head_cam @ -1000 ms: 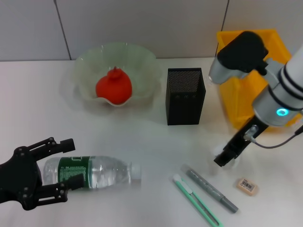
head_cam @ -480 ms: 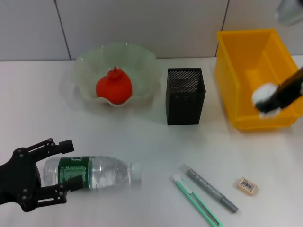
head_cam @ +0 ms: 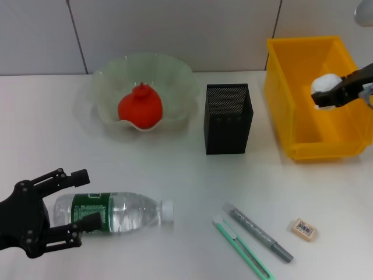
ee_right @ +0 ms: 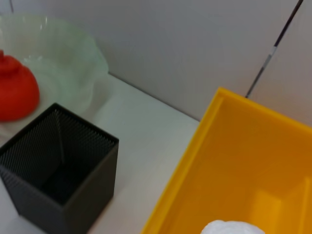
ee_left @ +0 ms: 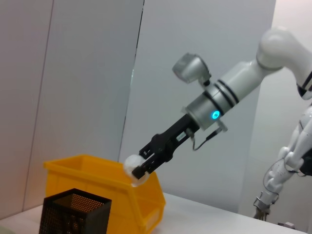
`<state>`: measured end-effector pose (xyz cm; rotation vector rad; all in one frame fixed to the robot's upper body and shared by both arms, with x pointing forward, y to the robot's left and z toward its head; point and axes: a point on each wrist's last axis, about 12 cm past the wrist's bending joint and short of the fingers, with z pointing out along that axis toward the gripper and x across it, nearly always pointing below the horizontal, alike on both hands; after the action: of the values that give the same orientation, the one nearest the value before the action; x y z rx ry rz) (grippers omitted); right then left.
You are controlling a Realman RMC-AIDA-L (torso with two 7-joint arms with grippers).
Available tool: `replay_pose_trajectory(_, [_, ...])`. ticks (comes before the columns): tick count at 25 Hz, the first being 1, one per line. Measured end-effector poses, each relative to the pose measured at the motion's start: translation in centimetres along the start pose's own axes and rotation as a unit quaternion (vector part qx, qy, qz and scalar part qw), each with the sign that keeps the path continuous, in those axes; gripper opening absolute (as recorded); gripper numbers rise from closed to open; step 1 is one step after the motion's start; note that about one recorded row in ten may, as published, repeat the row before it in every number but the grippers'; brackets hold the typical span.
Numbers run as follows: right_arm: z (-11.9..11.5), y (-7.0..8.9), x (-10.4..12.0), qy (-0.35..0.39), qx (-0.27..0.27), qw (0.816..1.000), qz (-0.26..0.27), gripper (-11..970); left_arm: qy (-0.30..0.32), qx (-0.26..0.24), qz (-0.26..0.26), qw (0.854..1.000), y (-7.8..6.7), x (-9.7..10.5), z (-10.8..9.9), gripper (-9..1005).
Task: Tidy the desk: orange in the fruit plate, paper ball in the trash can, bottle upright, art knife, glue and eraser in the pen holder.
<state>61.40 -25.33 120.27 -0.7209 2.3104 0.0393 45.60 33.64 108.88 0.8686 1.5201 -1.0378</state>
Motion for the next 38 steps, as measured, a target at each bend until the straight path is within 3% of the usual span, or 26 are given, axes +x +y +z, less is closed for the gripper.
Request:
replay_pose_trajectory(5, [1.6,-0.4,0.4,-0.014,-0.005,1.000,0.018,590,-0.003,-0.005,-0.003,1.000,0.1,-0.1,-0.1,859])
replay_pose_trajectory(11, [1.4,-0.5,0.1,-0.020,0.000,1.000,0.015,596,-0.006,-0.007,-0.004,1.000,0.1,-0.1,-0.1,859])
replay_pose_trajectory(14, [1.0,-0.3,-0.2,-0.019,-0.004,1.000,0.008,798,-0.006,-0.007,-0.004,1.000,0.1,-0.1,-0.1,859])
replay_pose_trajectory(16, [0.4,0.0,-0.3,-0.010,-0.013,1.000,0.000,809,-0.007,-0.007,-0.003,1.000,0.1,-0.1,-0.1,859])
replay_pose_trajectory(22, [-4.5,2.4,-1.7,0.058,-0.054,0.996,-0.042,826,-0.008,-0.005,-0.003,1.000,0.1,-0.2,-0.1,859])
replay_pose_trajectory(26, [-5.7,3.6,-1.9,0.110,-0.054,0.990,-0.068,825,-0.005,-0.004,-0.001,1.000,0.1,-0.1,-0.1,859])
replay_pose_trajectory(32, [-4.2,7.1,-1.3,0.215,-0.072,0.965,-0.131,824,-0.003,-0.006,0.001,1.000,0.1,-0.1,-0.2,859])
replay_pose_trajectory(38, [-1.9,8.6,-0.2,0.254,-0.088,0.951,-0.151,823,-0.003,-0.006,0.002,1.000,0.0,0.0,-0.1,859])
